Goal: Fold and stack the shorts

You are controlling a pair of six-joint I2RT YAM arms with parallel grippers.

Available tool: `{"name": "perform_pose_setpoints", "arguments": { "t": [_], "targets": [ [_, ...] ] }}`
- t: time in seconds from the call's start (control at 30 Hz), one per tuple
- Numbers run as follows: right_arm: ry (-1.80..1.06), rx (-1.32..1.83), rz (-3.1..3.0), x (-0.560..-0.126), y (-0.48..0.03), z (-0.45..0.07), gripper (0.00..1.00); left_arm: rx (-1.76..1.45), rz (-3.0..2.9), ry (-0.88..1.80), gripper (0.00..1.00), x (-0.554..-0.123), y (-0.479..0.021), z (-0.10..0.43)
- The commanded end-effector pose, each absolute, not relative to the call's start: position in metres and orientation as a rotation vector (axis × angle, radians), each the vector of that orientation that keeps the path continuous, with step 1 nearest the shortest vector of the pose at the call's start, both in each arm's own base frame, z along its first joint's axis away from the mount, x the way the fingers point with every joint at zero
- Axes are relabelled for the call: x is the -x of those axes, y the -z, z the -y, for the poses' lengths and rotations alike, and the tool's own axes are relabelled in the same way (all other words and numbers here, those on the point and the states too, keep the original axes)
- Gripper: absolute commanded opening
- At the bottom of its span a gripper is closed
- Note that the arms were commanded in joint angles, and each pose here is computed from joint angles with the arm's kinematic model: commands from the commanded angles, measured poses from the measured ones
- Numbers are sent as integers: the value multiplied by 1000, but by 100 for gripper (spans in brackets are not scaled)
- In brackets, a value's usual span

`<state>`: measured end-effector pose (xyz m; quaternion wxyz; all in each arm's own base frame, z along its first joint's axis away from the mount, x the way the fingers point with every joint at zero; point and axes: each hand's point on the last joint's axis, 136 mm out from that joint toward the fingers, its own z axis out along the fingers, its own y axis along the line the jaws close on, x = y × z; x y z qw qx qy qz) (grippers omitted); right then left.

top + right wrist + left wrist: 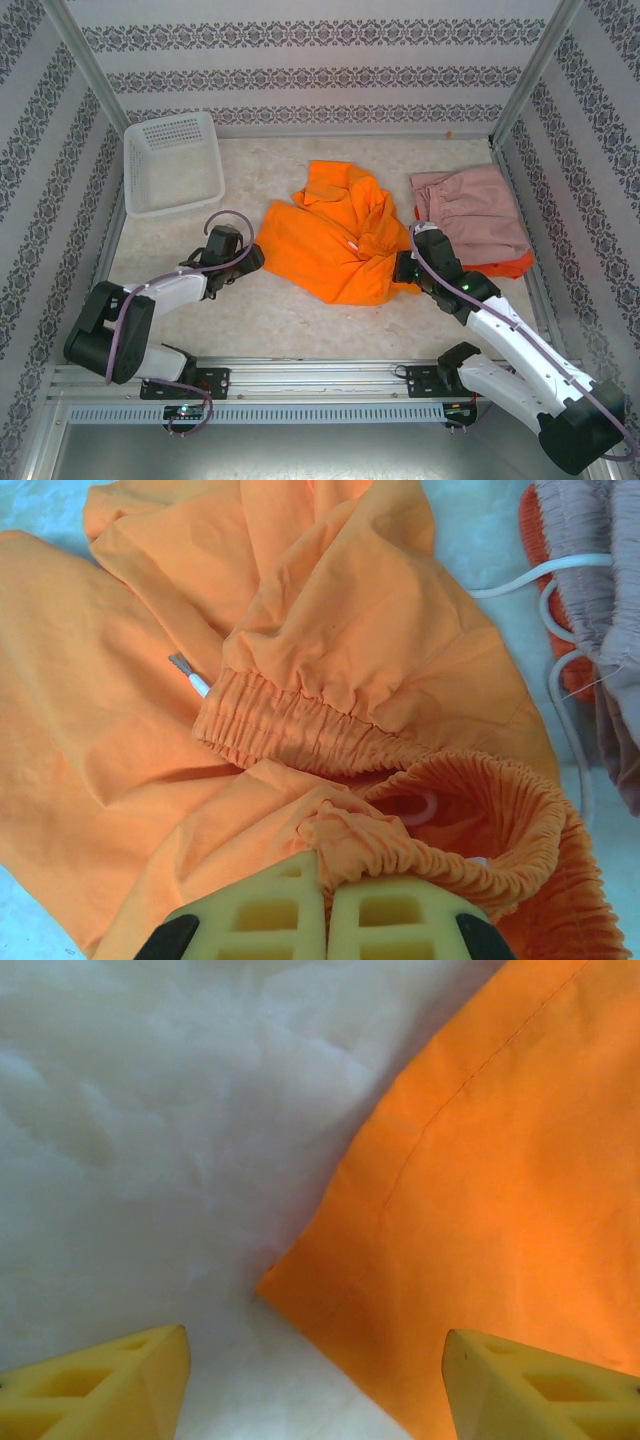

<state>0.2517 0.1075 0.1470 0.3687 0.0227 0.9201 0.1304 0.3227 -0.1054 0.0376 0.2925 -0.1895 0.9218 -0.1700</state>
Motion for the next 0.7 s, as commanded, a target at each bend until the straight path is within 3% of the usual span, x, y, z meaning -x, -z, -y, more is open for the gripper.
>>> {"name": "perform_pose_setpoints", "arguments": {
  "t": [0.0,0.37,0.47,0.6,0.67],
  "targets": [
    [-342,-88,-2338,-252,-149,-103,0,517,-2473,473,63,-333,-40,109],
    [-343,-104,-2342,-250,-144,-99,0,499,-2528,513,34,-344,-34,122],
    [-344,-107,-2344,-250,-142,-99,0,501,-2545,523,23,-342,-28,124],
    [-346,-108,-2339,-252,-143,-99,0,501,-2536,527,0,-343,-30,124],
    [-343,-106,-2331,-256,-145,-99,0,489,-2511,511,0,-346,-39,122]
  ]
}}
